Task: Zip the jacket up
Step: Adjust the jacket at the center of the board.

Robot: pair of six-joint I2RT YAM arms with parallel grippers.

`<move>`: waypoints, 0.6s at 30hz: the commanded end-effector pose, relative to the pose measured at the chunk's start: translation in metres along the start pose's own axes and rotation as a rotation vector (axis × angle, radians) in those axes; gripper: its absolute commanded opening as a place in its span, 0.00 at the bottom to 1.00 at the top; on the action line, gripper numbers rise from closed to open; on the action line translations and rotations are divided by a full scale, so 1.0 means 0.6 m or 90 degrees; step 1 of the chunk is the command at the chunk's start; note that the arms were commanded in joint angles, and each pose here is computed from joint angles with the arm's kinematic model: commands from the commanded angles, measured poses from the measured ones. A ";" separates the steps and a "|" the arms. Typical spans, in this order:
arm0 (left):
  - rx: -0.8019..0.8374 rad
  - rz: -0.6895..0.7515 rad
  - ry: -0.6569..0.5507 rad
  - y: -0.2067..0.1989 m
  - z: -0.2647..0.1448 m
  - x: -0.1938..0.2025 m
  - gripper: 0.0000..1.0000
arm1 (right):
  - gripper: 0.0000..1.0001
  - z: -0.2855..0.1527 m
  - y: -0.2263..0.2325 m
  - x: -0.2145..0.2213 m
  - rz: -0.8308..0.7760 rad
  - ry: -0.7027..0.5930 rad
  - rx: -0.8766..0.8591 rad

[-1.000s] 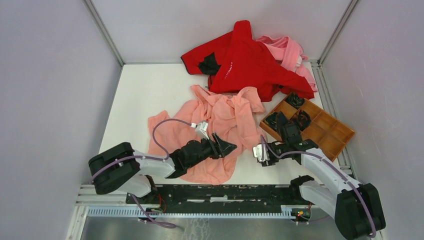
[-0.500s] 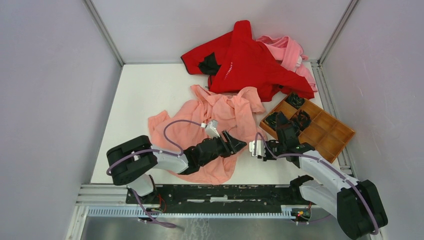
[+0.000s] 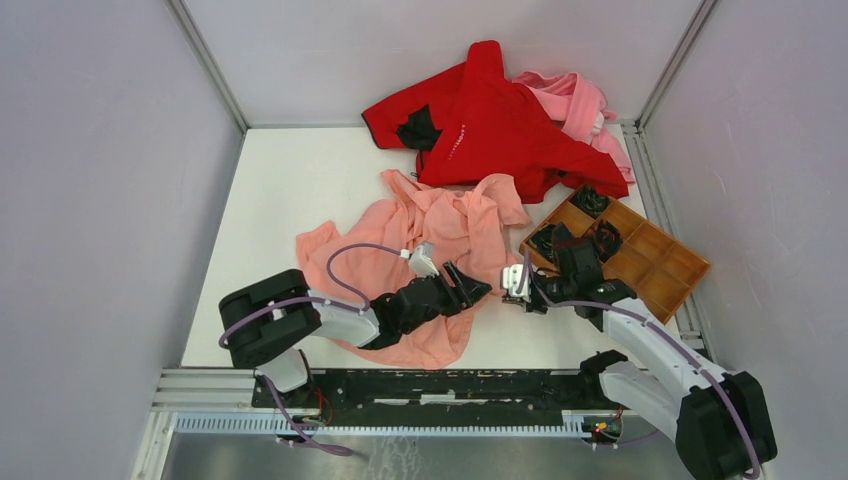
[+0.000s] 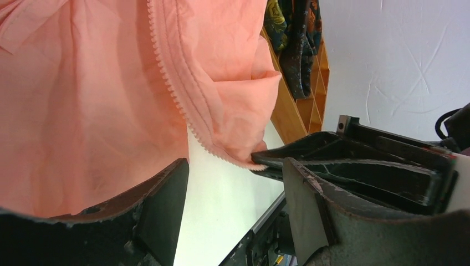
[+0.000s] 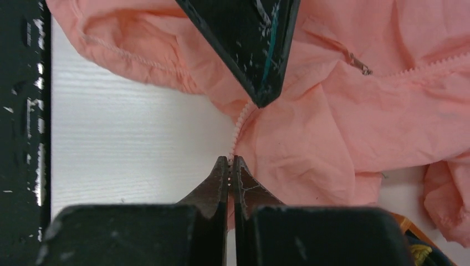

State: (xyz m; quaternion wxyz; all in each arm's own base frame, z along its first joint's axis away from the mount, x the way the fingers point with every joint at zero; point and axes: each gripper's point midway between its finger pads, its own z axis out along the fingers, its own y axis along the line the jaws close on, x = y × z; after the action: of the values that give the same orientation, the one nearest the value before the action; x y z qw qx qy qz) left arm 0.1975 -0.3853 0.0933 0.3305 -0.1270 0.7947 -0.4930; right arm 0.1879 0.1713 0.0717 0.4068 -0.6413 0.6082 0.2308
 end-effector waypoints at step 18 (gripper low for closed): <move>0.075 0.005 0.033 -0.018 -0.006 -0.016 0.65 | 0.08 0.024 0.046 -0.097 0.053 -0.162 -0.155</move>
State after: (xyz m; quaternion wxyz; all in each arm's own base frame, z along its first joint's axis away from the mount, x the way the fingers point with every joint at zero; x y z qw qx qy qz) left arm 0.2051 -0.3787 0.1102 0.3244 -0.1248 0.7707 -0.5340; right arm 0.1514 0.2092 0.0918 0.3848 -0.6226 0.5612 0.3865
